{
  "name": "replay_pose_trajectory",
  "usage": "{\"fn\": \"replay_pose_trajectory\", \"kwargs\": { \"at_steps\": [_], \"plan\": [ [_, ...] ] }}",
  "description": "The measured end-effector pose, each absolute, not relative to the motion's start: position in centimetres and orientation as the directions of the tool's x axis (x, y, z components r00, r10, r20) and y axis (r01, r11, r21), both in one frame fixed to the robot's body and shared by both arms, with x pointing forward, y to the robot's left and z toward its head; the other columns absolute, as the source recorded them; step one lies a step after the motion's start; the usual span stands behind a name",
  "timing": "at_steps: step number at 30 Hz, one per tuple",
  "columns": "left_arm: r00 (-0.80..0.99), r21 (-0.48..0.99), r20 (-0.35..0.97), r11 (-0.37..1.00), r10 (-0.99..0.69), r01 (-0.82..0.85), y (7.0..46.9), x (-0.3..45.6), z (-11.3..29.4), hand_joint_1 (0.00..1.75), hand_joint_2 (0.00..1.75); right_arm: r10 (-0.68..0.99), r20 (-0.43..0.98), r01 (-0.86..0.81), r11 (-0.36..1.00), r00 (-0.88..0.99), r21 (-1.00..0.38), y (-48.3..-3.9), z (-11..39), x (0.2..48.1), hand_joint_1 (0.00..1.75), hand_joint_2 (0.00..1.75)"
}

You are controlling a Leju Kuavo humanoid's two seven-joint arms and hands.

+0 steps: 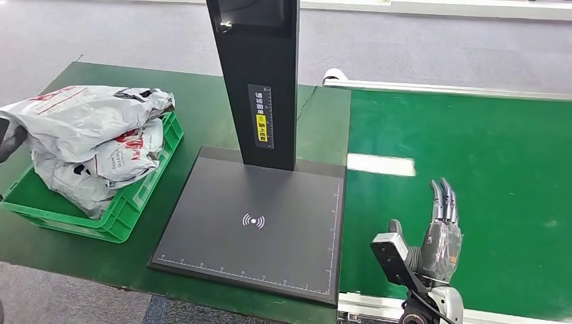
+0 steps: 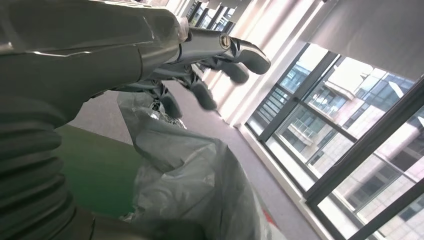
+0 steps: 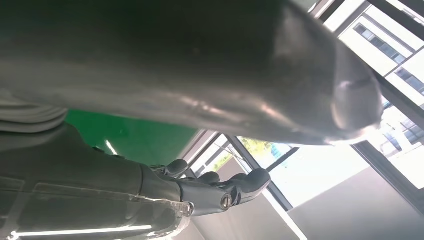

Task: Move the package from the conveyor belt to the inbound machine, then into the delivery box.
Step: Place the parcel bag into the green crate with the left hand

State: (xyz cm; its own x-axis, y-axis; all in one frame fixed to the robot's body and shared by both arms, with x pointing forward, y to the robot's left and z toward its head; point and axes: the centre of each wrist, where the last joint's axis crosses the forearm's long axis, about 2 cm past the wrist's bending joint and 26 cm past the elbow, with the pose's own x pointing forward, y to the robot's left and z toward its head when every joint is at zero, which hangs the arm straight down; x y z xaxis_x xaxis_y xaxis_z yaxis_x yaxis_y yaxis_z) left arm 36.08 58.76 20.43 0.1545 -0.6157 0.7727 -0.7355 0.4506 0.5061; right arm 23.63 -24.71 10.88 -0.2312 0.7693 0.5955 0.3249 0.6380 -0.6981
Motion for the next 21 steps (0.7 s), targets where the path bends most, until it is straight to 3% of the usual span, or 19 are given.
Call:
{"fn": "replay_pose_trajectory", "kwargs": {
  "at_steps": [14, 21],
  "plan": [
    [0.080, 0.450, 0.758, 0.430, -0.648, -0.782, 59.1, 35.4, 21.9, 0.00, 1.75, 0.775, 0.592, 0.335, 0.631, -0.223, -0.700, -25.0, 10.8, 23.4, 0.00, 0.00],
    [-0.030, 0.408, 0.679, 0.412, -0.733, -0.815, 58.2, 33.6, 23.4, 0.00, 1.75, 0.783, 0.586, 0.349, 0.619, -0.207, -0.704, -25.4, 10.6, 23.0, 0.00, 0.00]
  ]
}}
